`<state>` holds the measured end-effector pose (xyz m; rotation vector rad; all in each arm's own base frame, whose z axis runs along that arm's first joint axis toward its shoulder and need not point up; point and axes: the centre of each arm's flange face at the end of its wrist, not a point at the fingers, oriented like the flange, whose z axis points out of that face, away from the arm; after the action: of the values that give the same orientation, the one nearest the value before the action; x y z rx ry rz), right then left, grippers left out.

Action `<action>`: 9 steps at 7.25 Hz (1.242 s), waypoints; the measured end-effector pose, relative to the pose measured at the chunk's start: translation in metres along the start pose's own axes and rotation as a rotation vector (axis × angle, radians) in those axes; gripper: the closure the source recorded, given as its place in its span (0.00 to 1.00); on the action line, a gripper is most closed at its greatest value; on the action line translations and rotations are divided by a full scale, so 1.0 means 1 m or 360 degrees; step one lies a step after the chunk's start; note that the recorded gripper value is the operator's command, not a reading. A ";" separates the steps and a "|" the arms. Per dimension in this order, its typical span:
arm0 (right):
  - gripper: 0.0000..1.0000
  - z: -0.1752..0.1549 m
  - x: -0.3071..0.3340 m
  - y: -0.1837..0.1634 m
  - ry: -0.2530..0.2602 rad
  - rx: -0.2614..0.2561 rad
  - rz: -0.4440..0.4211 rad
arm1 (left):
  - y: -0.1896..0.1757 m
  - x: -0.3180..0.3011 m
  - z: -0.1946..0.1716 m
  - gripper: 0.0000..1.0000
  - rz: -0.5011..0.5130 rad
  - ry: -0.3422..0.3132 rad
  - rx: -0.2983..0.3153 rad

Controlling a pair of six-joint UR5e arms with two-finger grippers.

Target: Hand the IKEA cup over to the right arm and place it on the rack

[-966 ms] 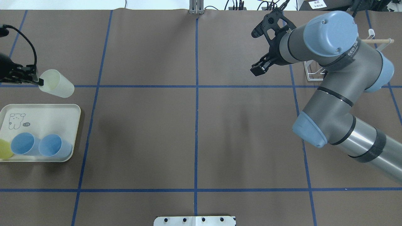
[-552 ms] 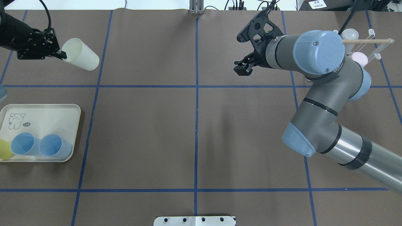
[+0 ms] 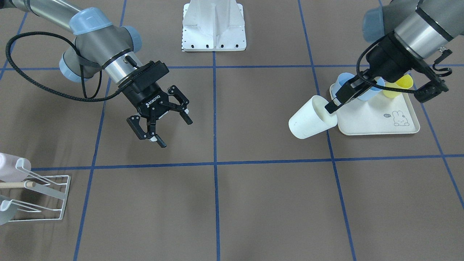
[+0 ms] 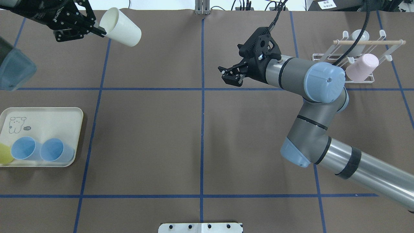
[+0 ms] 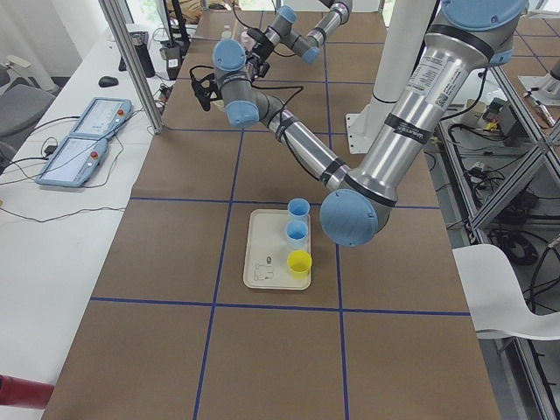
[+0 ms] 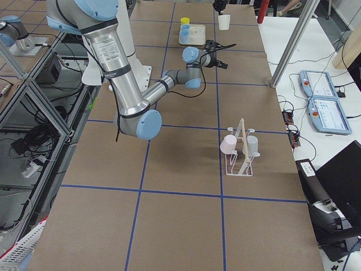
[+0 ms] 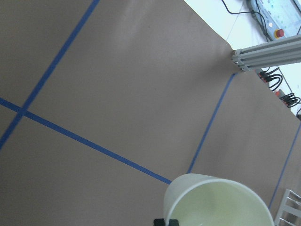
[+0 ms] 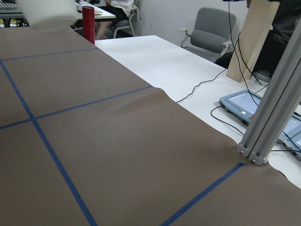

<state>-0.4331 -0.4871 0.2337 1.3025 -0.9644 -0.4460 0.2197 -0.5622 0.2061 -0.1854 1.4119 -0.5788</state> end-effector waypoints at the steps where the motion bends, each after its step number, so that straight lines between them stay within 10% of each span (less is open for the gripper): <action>1: 0.01 0.000 -0.009 0.000 -0.0042 0.0053 -0.0002 | 0.012 0.011 0.013 1.00 -0.0048 0.0060 -0.0075; 5: 0.01 -0.005 -0.052 -0.024 -0.0191 0.0298 -0.0138 | 0.069 0.032 0.058 1.00 -0.0081 0.0110 -0.0281; 9: 0.01 -0.002 -0.080 -0.040 -0.0153 0.0388 -0.0273 | 0.088 0.039 0.073 1.00 -0.0060 0.0102 -0.0339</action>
<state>-0.4675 -0.4353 0.1690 1.6044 -1.0142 -0.5388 0.3151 -0.5213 0.1445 -0.3666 1.5350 -0.4682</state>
